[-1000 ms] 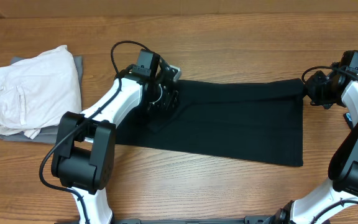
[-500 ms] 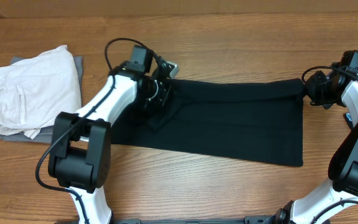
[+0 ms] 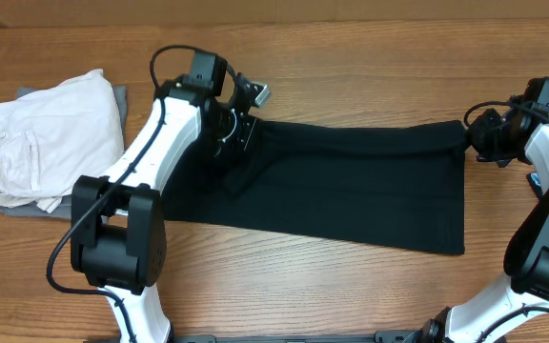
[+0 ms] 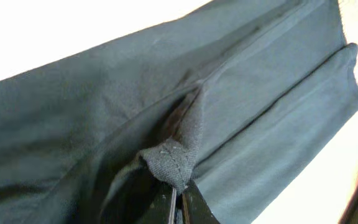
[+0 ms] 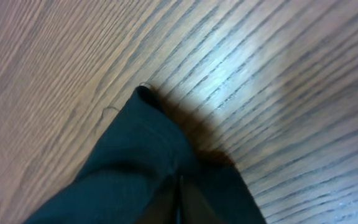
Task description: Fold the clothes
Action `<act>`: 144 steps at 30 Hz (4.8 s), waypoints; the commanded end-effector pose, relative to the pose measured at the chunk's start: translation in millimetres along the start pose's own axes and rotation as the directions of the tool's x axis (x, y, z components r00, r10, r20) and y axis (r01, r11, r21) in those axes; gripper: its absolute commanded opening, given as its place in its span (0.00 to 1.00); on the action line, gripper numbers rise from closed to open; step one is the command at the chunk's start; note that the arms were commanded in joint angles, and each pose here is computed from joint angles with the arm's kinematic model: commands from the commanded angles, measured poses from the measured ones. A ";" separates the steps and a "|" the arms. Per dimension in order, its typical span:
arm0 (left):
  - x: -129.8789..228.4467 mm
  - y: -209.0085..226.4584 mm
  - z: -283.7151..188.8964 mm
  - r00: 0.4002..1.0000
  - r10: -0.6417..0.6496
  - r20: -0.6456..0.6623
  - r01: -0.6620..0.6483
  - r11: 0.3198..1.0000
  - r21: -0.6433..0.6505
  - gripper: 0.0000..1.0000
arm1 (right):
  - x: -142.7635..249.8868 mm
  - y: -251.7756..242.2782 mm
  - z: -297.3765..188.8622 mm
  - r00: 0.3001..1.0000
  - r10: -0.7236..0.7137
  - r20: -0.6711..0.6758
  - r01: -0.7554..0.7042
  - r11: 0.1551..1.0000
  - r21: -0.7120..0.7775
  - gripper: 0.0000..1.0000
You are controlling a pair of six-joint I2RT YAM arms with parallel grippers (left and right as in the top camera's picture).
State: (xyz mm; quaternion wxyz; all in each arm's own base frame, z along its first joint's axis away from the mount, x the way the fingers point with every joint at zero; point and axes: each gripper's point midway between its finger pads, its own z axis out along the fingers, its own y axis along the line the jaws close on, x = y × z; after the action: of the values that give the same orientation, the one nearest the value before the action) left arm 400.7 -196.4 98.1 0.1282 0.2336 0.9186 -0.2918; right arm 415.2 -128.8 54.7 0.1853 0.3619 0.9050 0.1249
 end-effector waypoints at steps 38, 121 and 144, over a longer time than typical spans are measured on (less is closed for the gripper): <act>-17.6 21.6 -55.5 0.999 0.040 -0.032 -0.047 0.967 -0.250 0.04 | 71.2 -38.4 -11.7 0.959 0.118 -0.256 -0.096 0.991 0.096 0.43; -9.3 15.8 -83.4 0.991 0.052 -0.123 -0.090 0.939 -0.332 0.08 | -17.2 13.0 -87.8 0.996 0.034 -0.077 -0.050 0.976 -0.211 0.04; 59.6 -0.2 -38.0 0.950 -0.012 -0.313 -0.047 0.982 -0.181 0.57 | 46.8 -68.9 -94.9 0.952 0.177 -0.252 -0.115 0.964 0.240 0.04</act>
State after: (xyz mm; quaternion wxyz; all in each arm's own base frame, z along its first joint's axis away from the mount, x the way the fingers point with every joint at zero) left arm 359.0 -138.2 109.8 0.0079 0.2527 0.9586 -0.1309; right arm 303.6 -149.2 95.9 -0.0050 0.4189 0.9026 0.0988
